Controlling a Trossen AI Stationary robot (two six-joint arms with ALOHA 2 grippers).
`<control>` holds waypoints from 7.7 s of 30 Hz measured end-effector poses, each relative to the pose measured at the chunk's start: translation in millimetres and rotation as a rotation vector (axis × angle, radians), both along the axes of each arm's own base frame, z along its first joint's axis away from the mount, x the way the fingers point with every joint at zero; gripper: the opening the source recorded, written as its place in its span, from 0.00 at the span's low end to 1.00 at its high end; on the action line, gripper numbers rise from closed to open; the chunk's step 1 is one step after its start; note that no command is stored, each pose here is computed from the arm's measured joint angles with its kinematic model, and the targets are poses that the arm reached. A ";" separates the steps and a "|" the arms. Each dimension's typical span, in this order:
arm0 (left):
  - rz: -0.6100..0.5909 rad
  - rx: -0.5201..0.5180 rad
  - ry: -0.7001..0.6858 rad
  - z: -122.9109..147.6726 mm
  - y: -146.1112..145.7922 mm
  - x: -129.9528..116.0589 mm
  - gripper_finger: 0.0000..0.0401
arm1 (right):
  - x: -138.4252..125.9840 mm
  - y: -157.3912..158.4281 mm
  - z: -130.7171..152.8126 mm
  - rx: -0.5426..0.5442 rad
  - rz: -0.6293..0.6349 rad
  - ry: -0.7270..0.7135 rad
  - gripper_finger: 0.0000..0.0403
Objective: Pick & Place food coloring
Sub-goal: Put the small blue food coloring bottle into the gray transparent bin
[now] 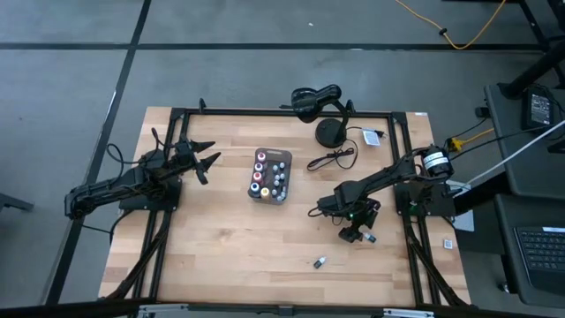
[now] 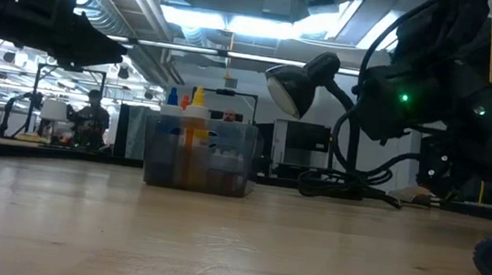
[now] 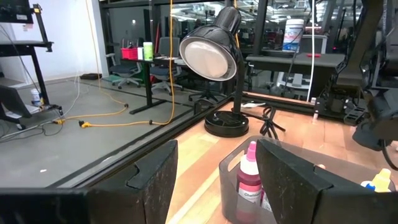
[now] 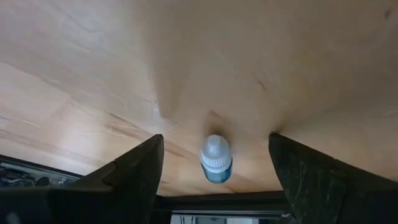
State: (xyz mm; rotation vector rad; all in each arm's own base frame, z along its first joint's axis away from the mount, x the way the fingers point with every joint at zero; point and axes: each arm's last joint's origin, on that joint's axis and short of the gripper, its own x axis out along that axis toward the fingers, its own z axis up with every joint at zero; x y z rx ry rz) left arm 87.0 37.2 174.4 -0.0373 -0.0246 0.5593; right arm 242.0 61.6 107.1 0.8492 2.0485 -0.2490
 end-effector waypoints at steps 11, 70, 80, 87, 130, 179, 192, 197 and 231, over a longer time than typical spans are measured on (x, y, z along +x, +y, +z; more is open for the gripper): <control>0.000 0.000 -0.001 0.1 0.0 0.0 0.53 | -1.3 3.5 -6.0 -0.010 -0.006 0.043 0.73; 0.000 0.000 0.000 0.1 0.0 0.0 0.53 | 29.9 3.9 58.3 -0.142 -0.053 -0.190 0.16; 0.000 0.000 0.000 0.0 0.0 0.0 0.53 | 80.8 3.6 142.9 -0.346 0.034 -0.652 0.16; 0.000 0.000 0.000 0.0 0.0 0.0 0.53 | 116.3 -12.8 174.6 -0.548 0.009 -0.945 0.16; 0.000 0.000 0.000 0.1 0.0 0.0 0.53 | 166.7 -56.7 78.4 -0.822 0.225 -1.184 0.16; 0.000 0.000 0.000 0.0 0.0 0.0 0.53 | 149.8 -76.6 56.5 -0.782 0.339 -1.226 0.16; 0.000 0.000 0.000 0.1 0.0 0.0 0.53 | 148.6 -77.9 54.4 -0.781 0.352 -1.214 0.16; 0.000 0.000 0.000 0.0 0.0 0.0 0.53 | 148.2 -77.8 54.0 -0.770 0.356 -1.212 0.16; 0.000 0.000 0.000 0.0 0.0 0.0 0.53 | 161.6 -89.4 78.3 -0.824 0.385 -1.202 0.16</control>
